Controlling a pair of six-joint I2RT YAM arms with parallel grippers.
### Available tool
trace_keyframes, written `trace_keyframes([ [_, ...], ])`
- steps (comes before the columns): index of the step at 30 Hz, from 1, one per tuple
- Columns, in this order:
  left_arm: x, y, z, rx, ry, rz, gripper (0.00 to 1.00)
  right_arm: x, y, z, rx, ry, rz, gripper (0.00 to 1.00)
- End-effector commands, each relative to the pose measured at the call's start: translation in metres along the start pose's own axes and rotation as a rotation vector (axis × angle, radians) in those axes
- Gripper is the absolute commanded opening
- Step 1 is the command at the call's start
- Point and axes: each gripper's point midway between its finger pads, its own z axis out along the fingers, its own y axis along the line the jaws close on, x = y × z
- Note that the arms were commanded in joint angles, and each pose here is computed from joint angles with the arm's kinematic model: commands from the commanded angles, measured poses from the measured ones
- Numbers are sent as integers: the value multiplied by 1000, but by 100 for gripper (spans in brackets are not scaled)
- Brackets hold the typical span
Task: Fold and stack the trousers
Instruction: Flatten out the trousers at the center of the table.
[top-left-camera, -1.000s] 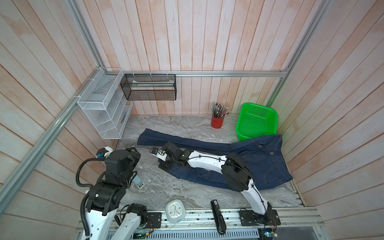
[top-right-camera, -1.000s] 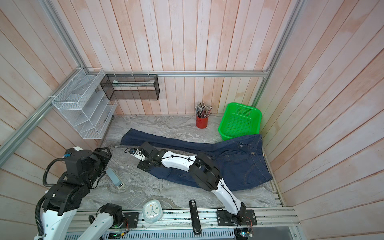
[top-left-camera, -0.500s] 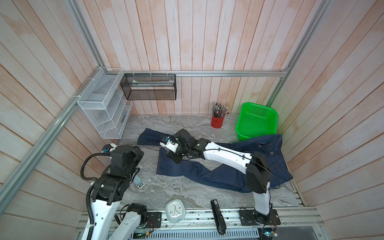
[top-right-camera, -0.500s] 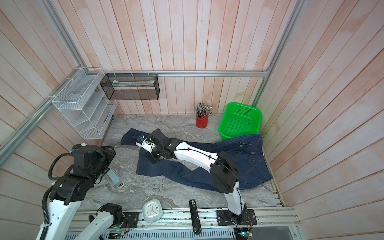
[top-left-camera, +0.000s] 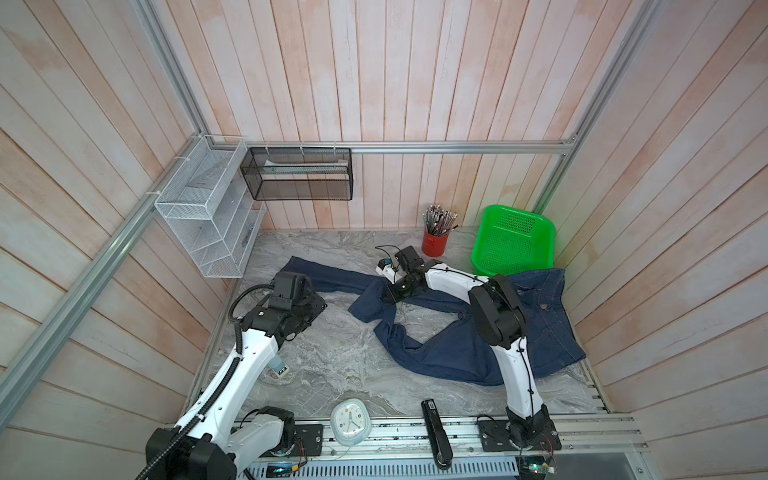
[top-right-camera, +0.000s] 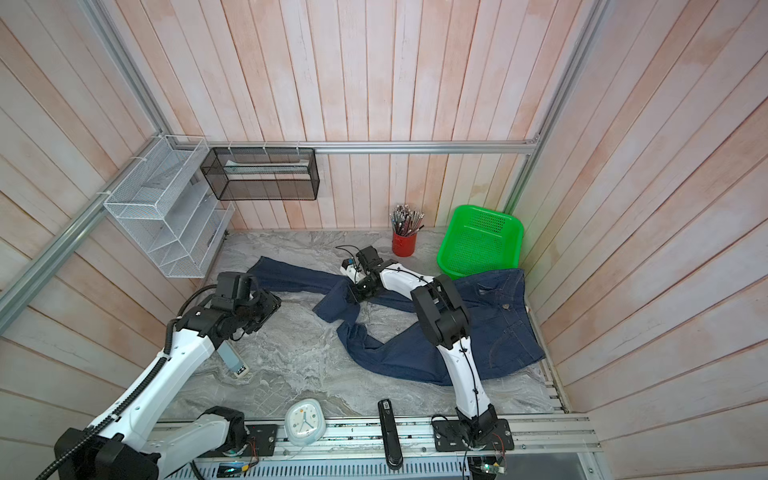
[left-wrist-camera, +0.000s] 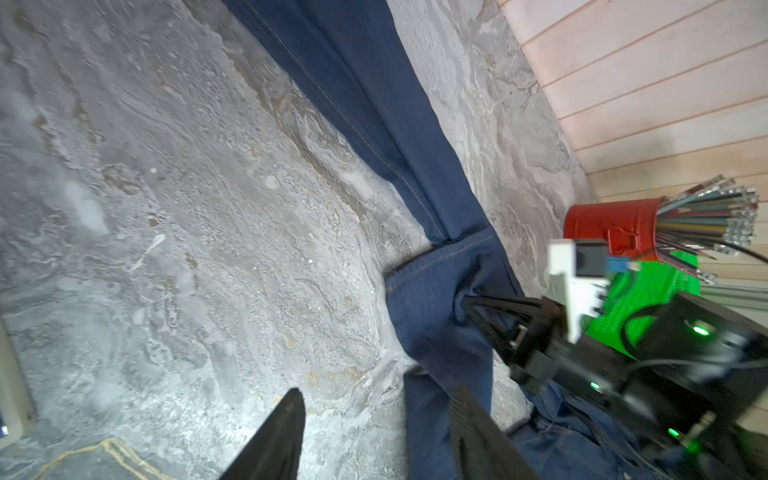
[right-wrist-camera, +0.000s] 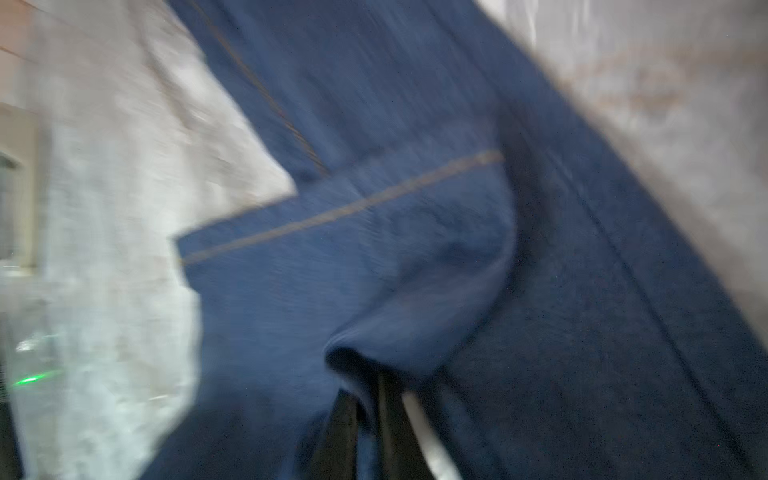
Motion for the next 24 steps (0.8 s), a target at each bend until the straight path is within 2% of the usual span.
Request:
trace_keyframes([
  [1, 5, -17, 6, 74, 19, 45, 58, 12, -68, -18, 374, 67, 46, 26],
  [3, 7, -16, 10, 69, 29, 41, 59, 12, -88, -36, 532, 70, 48, 37],
  [5, 6, -16, 10, 69, 22, 33, 58, 9, -86, -53, 624, 66, 16, 46],
  [9, -4, -20, -7, 90, -40, 16, 58, -8, -23, -72, 602, -10, -157, 57],
  [13, -21, -23, -44, 133, -162, -16, 59, -16, 47, -84, 548, -65, -292, 60],
  [17, -33, -20, -75, 148, -248, -39, 59, -16, 98, -80, 468, -105, -371, 61],
  [20, -37, -16, -90, 143, -288, -54, 59, -15, 106, -62, 475, -95, -405, 62],
  [24, -39, -8, -103, 136, -320, -76, 59, -13, 89, -33, 509, 9, -388, 62],
])
